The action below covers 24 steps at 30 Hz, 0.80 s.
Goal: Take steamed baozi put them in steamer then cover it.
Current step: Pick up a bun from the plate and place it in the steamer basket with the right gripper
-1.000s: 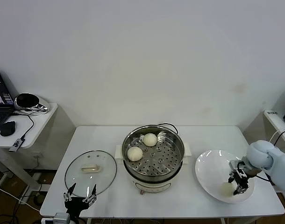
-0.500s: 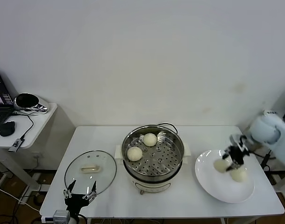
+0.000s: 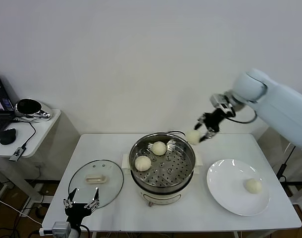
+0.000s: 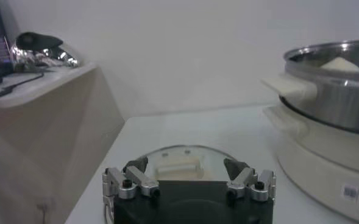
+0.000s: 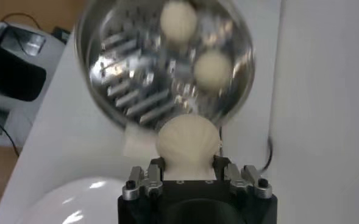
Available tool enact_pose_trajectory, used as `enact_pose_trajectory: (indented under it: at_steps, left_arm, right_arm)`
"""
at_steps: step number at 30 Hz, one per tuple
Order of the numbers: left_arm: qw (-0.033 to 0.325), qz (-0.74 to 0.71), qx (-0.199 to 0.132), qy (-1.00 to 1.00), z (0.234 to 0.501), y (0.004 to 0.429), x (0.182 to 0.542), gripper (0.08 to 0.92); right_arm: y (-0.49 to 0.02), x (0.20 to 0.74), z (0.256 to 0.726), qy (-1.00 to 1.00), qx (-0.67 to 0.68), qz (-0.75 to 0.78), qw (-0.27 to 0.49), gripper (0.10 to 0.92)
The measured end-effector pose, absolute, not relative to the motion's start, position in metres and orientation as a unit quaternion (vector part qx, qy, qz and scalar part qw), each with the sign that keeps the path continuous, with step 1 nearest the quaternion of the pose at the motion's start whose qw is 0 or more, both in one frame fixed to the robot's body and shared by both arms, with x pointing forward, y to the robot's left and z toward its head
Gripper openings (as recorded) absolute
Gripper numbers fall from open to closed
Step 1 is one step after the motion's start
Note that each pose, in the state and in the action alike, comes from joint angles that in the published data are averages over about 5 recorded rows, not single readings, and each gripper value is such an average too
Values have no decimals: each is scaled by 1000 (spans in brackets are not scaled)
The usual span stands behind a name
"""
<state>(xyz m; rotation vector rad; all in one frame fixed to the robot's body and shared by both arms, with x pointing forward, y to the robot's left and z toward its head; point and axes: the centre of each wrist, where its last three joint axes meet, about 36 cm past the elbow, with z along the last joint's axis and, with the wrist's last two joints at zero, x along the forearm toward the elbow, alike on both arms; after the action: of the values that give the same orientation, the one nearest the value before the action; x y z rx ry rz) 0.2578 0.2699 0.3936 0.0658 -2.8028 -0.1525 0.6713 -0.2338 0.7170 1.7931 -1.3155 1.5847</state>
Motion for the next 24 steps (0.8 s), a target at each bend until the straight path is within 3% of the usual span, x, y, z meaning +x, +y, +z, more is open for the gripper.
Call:
enact_pose_trajectory:
  at_steps: [12,24]
  left_arm:
    - [165,-49,38,-984,395,273,254,823]
    - [165,-45,41,-984,394,272,254,823]
  right_arm:
    - [-126,660,697,-237,703,669,53,509]
    - [-81,637,658,-45,693,718,-53,513]
